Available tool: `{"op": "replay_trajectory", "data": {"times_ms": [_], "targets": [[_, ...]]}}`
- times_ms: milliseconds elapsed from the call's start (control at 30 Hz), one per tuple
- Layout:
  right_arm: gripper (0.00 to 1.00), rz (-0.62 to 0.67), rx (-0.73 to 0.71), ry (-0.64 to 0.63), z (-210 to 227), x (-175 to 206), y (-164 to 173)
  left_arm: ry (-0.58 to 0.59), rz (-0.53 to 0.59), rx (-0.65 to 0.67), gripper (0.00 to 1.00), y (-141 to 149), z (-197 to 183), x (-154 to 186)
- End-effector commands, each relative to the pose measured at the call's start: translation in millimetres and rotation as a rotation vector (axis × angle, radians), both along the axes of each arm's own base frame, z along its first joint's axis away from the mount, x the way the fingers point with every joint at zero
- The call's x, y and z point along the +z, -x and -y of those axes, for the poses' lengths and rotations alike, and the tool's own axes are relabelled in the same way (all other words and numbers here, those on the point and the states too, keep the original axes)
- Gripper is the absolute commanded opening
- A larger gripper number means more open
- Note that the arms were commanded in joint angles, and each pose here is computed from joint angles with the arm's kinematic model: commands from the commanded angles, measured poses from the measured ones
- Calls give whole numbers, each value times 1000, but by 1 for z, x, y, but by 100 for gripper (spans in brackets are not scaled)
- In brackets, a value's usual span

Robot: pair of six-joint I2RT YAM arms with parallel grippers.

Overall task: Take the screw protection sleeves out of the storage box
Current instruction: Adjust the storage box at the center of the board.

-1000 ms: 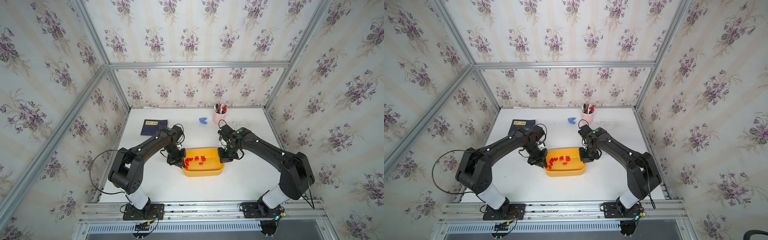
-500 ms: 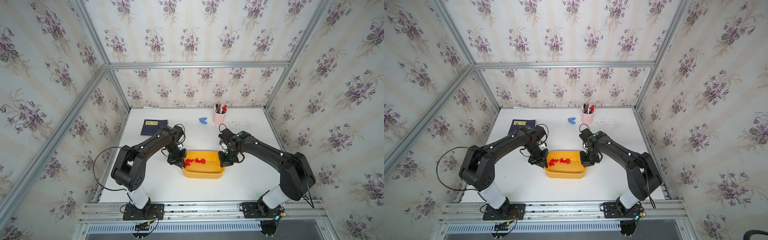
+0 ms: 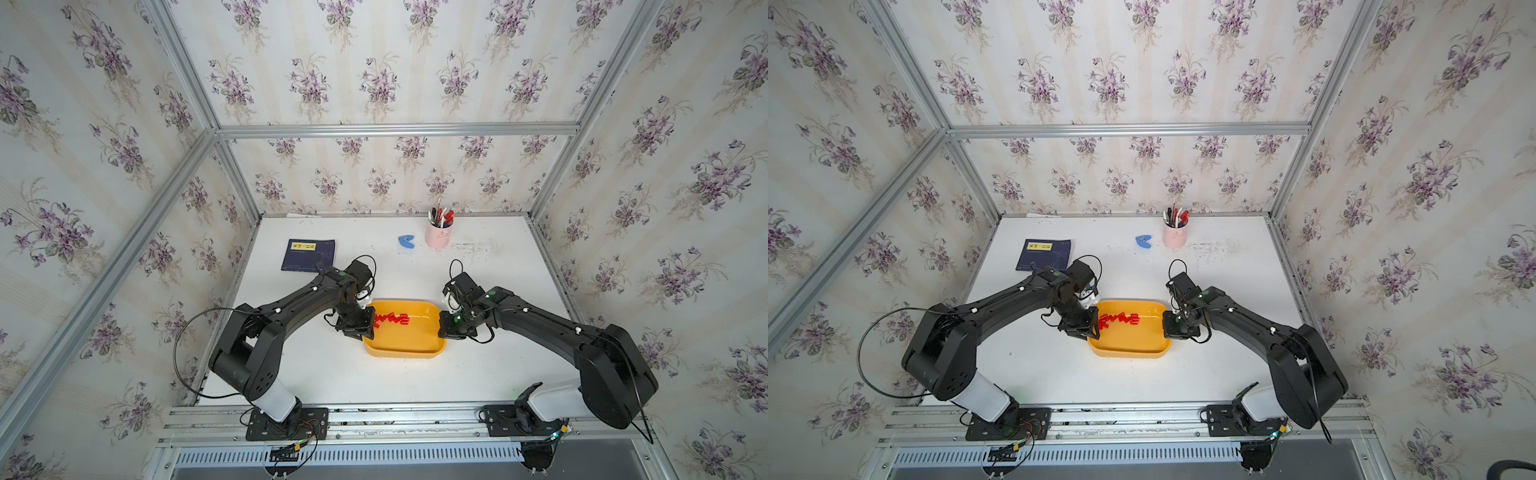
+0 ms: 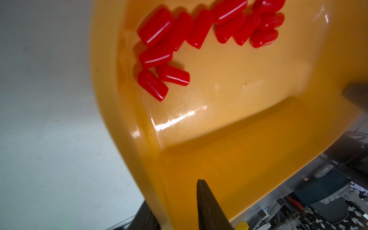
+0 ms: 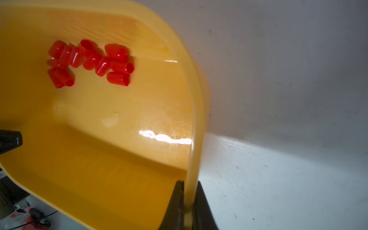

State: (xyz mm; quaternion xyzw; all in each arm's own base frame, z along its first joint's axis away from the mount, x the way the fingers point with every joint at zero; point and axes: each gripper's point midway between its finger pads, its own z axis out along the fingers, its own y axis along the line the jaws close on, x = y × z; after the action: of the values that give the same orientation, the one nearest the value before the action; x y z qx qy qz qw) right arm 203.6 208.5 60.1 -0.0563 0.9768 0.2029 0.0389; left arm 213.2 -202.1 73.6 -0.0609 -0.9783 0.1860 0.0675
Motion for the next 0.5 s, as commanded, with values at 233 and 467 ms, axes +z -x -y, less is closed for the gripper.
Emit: {"op": "replay_trajectory", "data": {"times_ms": [233,467], "targets": [[30,-69,30,-214,-38,8,20,129,193,-64,47,-39,30,9],[48,-35,57,-198,-35,25,20,113,228,-70,66,-44,27,17]]}}
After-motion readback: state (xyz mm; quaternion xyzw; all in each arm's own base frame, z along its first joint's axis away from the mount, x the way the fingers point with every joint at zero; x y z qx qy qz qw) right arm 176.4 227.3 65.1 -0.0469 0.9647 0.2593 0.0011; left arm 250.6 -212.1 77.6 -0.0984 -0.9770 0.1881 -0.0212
